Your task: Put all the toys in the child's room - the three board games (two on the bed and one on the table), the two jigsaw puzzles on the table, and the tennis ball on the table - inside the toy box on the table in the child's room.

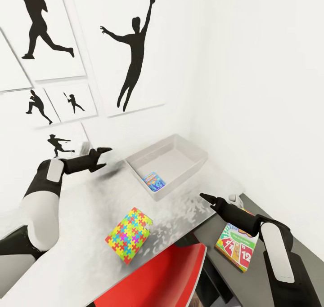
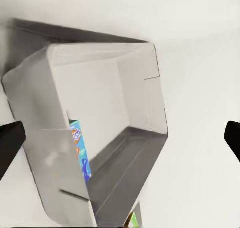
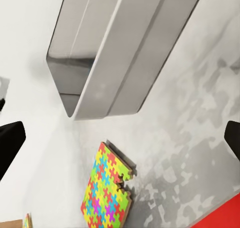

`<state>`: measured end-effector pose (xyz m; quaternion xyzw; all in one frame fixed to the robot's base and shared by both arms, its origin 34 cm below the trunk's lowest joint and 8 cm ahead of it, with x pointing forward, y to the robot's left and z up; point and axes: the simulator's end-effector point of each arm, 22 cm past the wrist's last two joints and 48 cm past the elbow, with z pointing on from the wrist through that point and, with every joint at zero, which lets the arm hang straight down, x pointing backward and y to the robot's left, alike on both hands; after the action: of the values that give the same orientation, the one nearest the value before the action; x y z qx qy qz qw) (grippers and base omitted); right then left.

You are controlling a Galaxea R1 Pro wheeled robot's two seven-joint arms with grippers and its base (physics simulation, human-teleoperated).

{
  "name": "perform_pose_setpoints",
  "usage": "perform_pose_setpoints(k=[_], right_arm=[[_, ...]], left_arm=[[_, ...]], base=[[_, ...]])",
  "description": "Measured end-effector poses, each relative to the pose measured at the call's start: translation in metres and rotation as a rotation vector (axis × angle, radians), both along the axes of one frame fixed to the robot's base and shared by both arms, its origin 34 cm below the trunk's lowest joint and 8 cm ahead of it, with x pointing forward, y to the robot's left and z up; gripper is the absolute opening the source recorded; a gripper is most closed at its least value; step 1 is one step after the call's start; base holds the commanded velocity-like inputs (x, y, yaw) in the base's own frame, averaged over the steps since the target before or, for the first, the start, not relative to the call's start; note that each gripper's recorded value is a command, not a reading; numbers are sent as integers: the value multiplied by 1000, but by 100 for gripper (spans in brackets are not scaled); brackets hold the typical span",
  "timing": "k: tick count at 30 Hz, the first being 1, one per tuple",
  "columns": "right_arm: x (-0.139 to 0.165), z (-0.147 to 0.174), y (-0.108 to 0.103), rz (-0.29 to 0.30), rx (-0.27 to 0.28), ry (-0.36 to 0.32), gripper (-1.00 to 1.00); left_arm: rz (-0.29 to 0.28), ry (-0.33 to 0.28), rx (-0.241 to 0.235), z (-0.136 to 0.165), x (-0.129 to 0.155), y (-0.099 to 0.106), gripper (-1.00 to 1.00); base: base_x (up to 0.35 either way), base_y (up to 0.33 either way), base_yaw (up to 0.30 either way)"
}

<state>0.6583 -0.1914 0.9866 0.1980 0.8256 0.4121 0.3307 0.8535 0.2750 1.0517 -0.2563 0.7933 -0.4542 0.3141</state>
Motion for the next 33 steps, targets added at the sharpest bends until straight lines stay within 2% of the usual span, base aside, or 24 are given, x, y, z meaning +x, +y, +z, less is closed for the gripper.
perform_pose_setpoints(k=[4, 5, 6, 7, 10, 12, 15, 17, 22, 33], right_arm=[[0, 1, 0, 0, 0, -2, 100], [0, 1, 0, 0, -1, -2, 100], [0, 1, -1, 0, -2, -3, 100], [0, 1, -1, 0, -1, -3, 100], [0, 1, 1, 1, 1, -3, 100], [0, 1, 2, 4, 1, -3, 100], [0, 1, 3, 6, -1, -2, 100], [0, 1, 4, 6, -2, -2, 100], [0, 0, 4, 6, -1, -1, 100], [0, 1, 5, 6, 6, -2, 100]], left_arm=[[19, -30, -41, -19, -32, 48, 100], [18, -38, -56, -21, -38, 54, 100], [-19, -112, -134, -18, -71, 74, 100], [-23, -43, -115, -60, -108, 86, 100], [-74, -84, -127, -60, -140, 96, 100], [-101, -113, -130, -58, -157, 99, 100], [-158, -196, -133, -37, -179, 98, 100], [-175, -215, -137, -33, -188, 96, 100], [-191, -238, -140, -26, -195, 95, 100], [-193, -245, -138, -25, -197, 96, 100]], base=[[0, 0, 0], [0, 0, 0], [0, 0, 0], [0, 0, 0], [0, 0, 0], [0, 0, 0], [0, 0, 0], [0, 0, 0], [-33, 0, 0], [-114, 26, 0]])
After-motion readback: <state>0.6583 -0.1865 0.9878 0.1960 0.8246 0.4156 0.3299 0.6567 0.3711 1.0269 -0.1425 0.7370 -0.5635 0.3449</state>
